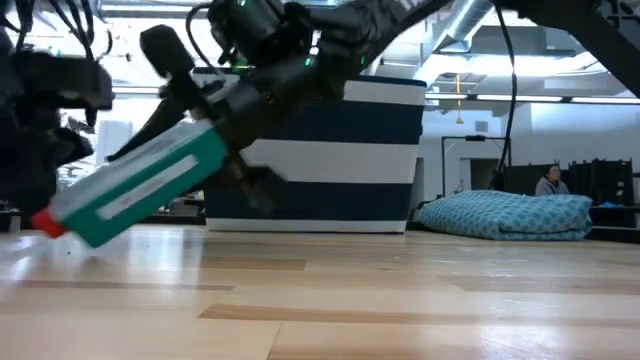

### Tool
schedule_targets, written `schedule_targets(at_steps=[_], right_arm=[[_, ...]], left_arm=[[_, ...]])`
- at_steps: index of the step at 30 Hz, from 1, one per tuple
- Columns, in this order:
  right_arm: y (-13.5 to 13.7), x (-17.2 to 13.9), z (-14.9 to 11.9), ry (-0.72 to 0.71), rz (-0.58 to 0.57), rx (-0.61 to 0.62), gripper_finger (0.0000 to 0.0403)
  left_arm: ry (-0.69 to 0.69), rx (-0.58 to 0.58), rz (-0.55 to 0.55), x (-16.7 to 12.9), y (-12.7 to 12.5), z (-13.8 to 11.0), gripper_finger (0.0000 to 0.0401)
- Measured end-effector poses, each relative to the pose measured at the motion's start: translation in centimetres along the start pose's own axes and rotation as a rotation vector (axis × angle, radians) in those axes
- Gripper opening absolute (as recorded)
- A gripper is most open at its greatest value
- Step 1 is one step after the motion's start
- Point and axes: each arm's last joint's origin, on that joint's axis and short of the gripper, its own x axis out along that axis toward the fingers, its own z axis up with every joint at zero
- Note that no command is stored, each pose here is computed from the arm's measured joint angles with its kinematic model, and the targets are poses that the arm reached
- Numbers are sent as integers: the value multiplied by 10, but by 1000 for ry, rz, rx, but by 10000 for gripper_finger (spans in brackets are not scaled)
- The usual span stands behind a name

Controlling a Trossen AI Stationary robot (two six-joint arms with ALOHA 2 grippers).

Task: Pack medical supplies into shirt
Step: Put the first aid kit into the blue patterned shirt

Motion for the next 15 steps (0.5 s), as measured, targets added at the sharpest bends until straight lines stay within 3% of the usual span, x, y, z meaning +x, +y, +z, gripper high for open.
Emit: schedule_targets(at_steps=[7, 15], right_arm=[[22, -46, -1, 31, -176, -73, 181], [59, -115, -1, 13, -271, -153, 179]], left_arm=[[-134, 31, -2, -17, -14, 12, 0], [-345, 38, -53, -58, -17, 39, 0]])
